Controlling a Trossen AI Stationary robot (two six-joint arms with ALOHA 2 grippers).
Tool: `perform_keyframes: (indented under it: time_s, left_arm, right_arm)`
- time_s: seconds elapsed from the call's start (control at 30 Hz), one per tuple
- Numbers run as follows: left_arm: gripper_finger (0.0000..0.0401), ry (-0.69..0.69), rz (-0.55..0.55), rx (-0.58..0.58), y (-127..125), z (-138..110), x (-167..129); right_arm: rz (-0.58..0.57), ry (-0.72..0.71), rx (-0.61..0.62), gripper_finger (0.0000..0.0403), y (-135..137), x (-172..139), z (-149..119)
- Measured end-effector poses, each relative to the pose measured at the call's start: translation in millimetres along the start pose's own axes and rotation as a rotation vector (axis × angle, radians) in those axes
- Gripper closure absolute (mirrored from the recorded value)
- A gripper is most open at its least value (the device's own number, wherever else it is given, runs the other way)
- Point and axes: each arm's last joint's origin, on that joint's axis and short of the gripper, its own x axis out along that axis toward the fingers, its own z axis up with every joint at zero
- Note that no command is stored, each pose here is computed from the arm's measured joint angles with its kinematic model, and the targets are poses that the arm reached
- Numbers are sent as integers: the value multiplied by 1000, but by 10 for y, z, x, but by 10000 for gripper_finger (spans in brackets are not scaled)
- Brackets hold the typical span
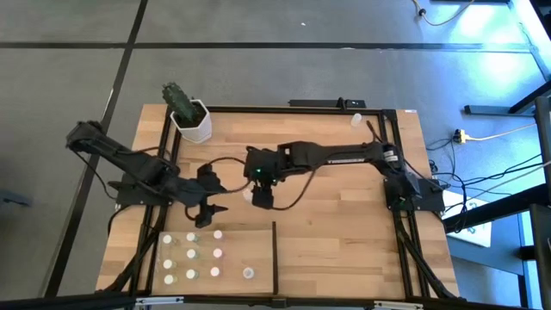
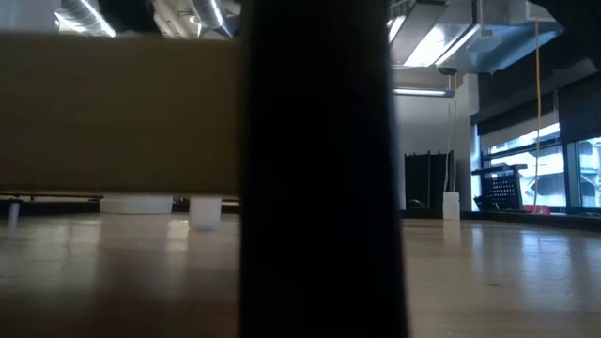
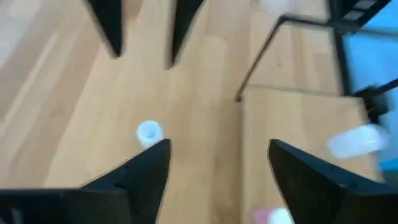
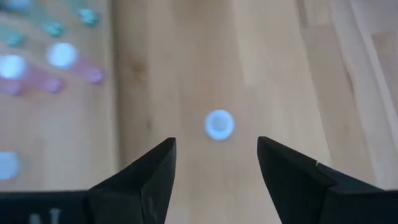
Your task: Pick and place medicine bottles onto shelf by color
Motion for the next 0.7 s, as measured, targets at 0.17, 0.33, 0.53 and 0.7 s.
perform_keyframes:
  time_s: [0.17, 0.33, 0.53, 0.7]
  left_arm:
    - [138, 50, 83, -19, 102, -17, 233]
    - [138, 75, 110, -10, 191, -63, 485]
    - [138, 63, 47, 6, 283, -128, 811]
    - [138, 94, 103, -8, 440, -229, 1008]
  right_arm:
    - [-6, -59, -28, 177, 157, -276, 17]
    - [-42, -103, -56, 177, 271, -517, 7]
    - [-34, -113, -79, 177, 388, -780, -49]
    - [-15, -121, -100, 177, 497, -857, -80]
